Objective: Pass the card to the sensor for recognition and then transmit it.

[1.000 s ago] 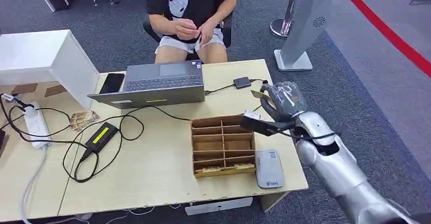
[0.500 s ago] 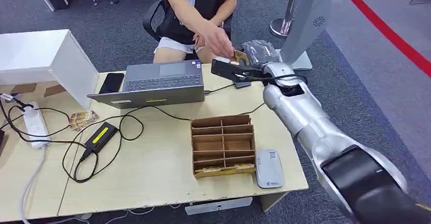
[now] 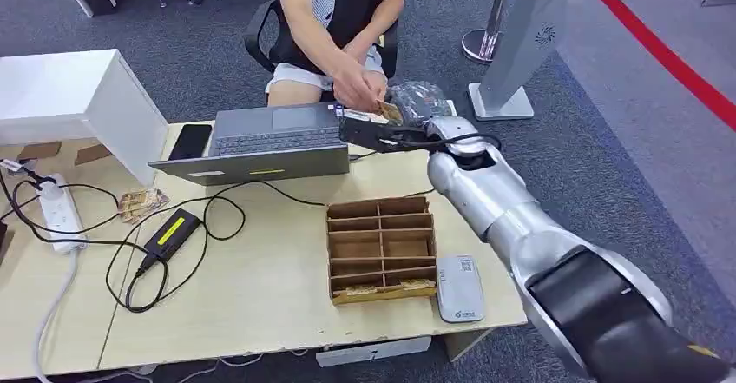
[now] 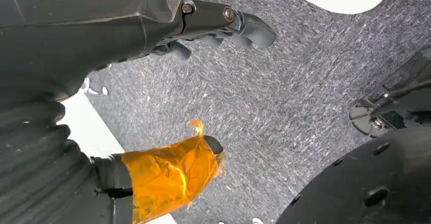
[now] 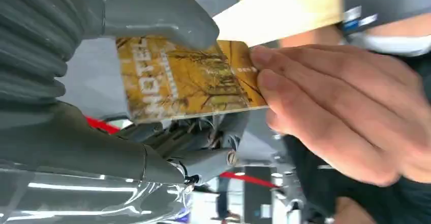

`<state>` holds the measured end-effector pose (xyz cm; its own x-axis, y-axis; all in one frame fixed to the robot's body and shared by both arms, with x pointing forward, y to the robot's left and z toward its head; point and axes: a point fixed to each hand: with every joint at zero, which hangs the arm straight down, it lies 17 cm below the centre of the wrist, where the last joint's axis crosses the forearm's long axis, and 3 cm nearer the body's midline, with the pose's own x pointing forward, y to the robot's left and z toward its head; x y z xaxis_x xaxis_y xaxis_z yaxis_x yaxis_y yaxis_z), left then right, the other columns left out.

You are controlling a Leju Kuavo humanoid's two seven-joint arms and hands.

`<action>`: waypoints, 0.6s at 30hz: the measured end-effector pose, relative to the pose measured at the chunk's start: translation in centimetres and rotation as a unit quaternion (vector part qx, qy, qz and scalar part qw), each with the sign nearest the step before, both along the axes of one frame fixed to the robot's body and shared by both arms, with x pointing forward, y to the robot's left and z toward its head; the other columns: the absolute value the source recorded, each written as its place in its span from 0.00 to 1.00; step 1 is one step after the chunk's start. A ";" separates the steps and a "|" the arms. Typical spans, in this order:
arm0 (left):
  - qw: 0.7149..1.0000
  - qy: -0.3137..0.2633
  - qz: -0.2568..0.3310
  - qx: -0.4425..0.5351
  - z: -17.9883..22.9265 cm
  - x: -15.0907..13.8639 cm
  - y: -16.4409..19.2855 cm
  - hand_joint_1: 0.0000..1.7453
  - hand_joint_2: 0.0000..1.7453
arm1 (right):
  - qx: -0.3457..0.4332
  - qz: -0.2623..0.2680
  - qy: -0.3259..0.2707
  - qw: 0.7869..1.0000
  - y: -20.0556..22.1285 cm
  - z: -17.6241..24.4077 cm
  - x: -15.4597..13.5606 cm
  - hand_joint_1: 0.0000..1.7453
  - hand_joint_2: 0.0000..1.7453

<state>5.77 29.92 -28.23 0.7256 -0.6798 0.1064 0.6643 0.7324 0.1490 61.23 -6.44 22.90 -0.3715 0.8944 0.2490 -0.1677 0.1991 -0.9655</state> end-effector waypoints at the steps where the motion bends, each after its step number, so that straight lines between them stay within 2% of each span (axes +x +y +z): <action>1: 1.000 0.000 -0.001 0.000 0.0 0.1 0.0 0.00 1.00 | 0.006 0.012 -0.002 1.000 0.8 -0.1 -0.4 0.00 1.00; 5: 1.000 0.002 0.001 0.004 0.0 0.0 0.2 0.00 1.00 | 0.017 0.041 -0.012 0.999 2.6 -0.7 -1.6 0.00 1.00; 8: 1.000 0.002 0.004 0.006 0.0 -0.2 0.3 0.00 1.00 | 0.041 0.065 -0.039 0.996 3.8 0.5 -3.1 0.00 1.00; 13: 1.000 0.006 0.012 0.011 -0.1 -0.9 0.5 0.00 1.00 | 0.072 0.090 -0.109 0.987 3.1 3.8 -5.7 0.00 1.00; 18: 1.000 0.005 0.016 0.011 -0.1 -0.8 0.6 0.00 1.00 | 0.081 0.106 -0.143 0.981 2.4 5.4 -7.7 0.00 1.00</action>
